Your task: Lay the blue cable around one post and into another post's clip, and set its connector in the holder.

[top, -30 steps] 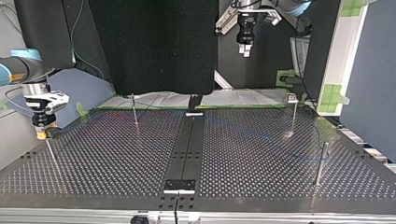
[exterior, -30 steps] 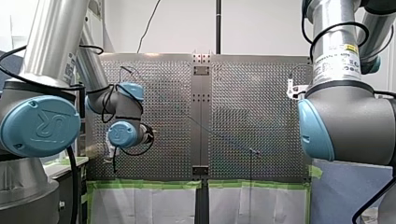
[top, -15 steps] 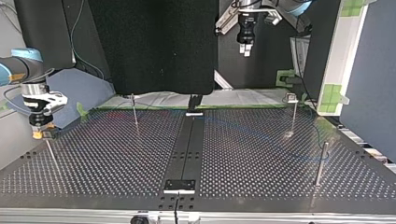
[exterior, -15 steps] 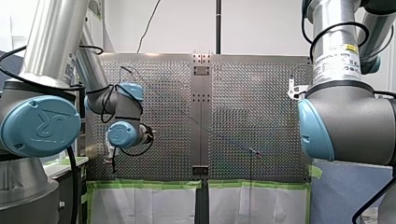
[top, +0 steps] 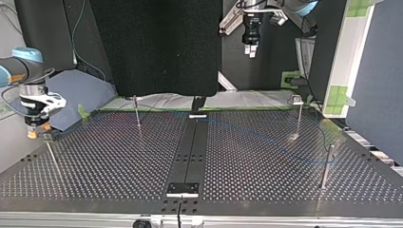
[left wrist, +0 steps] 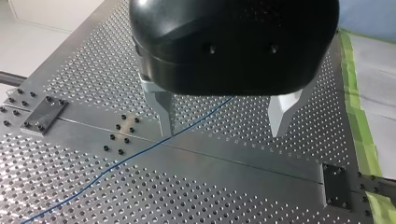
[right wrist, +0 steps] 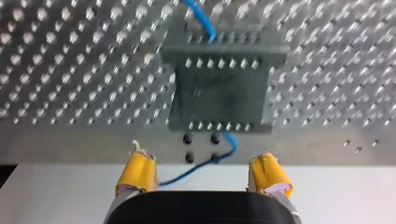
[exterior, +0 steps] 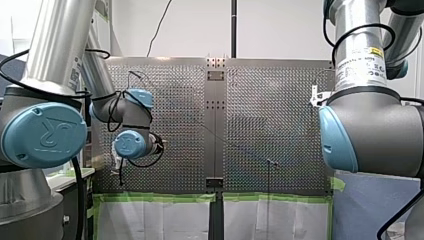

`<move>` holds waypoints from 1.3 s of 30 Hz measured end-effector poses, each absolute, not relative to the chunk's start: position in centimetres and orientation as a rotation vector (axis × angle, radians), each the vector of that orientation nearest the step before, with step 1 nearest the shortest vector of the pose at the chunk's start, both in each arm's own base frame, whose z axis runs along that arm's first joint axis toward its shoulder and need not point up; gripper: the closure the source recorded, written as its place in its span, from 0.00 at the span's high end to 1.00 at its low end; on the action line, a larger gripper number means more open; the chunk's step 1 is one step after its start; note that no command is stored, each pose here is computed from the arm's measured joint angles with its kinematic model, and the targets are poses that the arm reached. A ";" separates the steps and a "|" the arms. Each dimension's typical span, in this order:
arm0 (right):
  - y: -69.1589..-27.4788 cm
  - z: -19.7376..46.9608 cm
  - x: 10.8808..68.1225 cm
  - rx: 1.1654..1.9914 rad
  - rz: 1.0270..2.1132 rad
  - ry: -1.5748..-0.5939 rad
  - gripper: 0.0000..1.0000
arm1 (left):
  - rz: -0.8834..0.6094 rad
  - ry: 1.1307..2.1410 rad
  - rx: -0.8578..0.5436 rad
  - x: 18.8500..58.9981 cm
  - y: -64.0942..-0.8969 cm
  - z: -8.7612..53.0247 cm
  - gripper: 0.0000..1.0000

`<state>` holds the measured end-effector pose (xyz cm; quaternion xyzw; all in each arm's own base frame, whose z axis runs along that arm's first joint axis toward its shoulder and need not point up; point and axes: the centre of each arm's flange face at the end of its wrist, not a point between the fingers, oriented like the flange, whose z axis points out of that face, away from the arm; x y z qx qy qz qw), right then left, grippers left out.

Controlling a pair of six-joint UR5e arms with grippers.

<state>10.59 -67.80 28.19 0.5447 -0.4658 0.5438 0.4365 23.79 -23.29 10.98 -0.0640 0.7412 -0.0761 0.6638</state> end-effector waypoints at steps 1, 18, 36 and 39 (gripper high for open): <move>-67.8 28.2 10.5 1.353 1.345 -1.167 0.99 | -0.172 1.675 -0.145 23.8 -23.3 11.0 1.00; -64.2 30.2 9.5 1.183 1.299 -1.266 0.99 | -0.196 1.670 -0.130 24.0 -23.4 11.0 1.00; -57.9 33.5 15.7 1.166 1.402 -1.104 0.99 | -0.212 1.678 -0.125 24.0 -23.4 10.9 1.00; -56.8 32.7 16.8 1.185 1.395 -1.122 0.99 | -0.213 1.678 -0.126 24.0 -23.4 10.9 1.00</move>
